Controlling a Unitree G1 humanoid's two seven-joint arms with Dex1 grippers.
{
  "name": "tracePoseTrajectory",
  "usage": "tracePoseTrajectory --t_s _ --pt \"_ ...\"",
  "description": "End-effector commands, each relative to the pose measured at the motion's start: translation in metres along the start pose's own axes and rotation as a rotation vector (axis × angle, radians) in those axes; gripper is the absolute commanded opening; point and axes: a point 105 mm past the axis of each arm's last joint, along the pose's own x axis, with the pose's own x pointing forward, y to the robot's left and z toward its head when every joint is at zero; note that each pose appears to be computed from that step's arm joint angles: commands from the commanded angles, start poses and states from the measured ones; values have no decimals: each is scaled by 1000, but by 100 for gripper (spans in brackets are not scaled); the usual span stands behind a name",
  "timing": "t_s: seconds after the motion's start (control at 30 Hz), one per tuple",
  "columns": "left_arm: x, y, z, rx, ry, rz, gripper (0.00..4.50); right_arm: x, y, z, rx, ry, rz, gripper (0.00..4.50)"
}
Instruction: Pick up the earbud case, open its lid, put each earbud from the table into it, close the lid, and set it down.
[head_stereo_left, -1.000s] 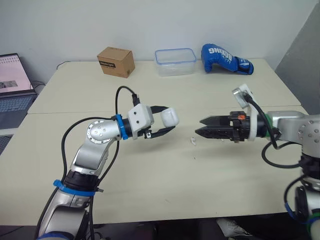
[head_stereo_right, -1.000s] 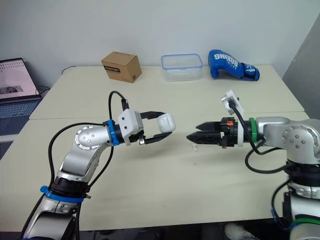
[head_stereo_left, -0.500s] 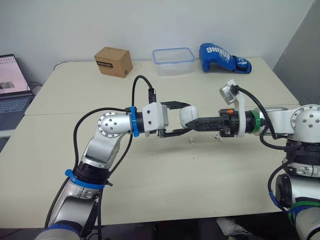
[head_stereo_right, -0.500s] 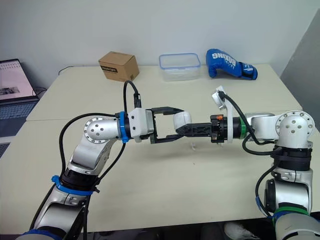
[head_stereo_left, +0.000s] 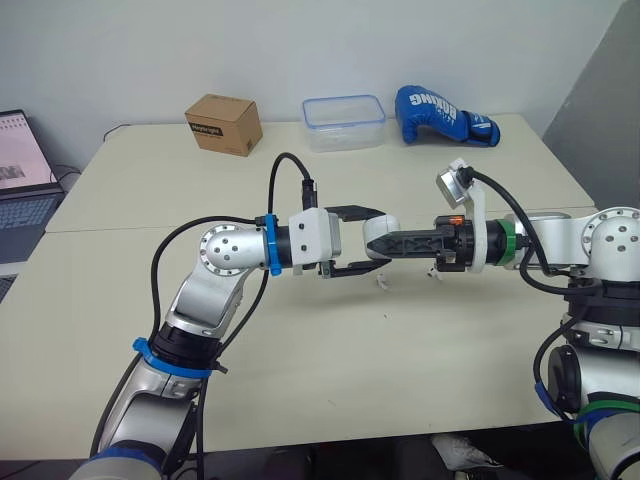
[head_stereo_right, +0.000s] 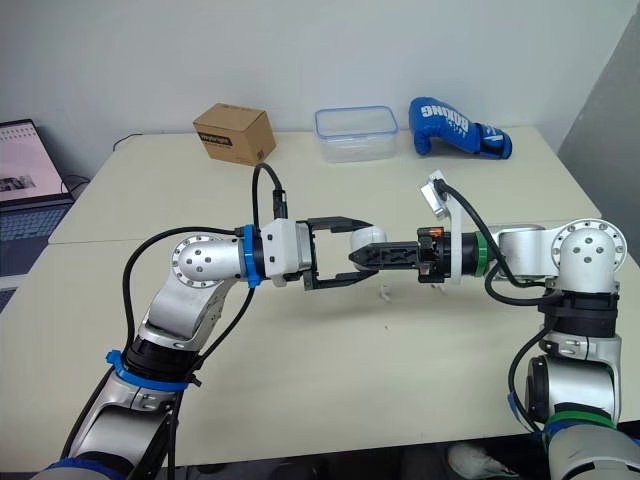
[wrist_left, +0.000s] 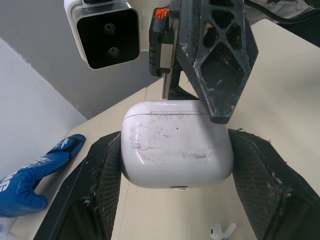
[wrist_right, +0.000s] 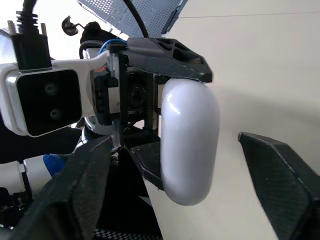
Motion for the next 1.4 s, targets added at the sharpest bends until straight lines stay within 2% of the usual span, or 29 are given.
tracePoseTrajectory --t_s 0.03,0.3,0.4,0.6,0.87,0.9,1.07,1.17,1.27,1.4 --pt "2 4 16 66 -37 -4 279 0 14 7 -46 -22 43 338" --pt "3 3 16 65 -36 -8 279 0 16 9 -40 -19 51 338" --pt "4 3 16 62 -37 -11 279 1 17 8 -43 -13 48 282" --pt "4 1 16 52 -33 -26 279 1 19 8 -45 -12 46 81" --pt "3 -1 16 45 -23 -39 279 2 21 6 -45 -8 48 81" --pt "2 -3 14 2 -14 -61 279 2 22 6 -46 -6 50 81" --pt "-3 -2 16 -81 -2 -72 447 2 23 5 -51 -8 47 81" --pt "-12 0 16 -134 28 -90 447 2 20 4 -73 -4 15 81" --pt "-35 -3 14 -263 99 -151 447 2 8 -16 -245 104 -129 81" --pt "-52 3 6 -415 183 -129 447 4 0 -21 -442 163 -195 81"
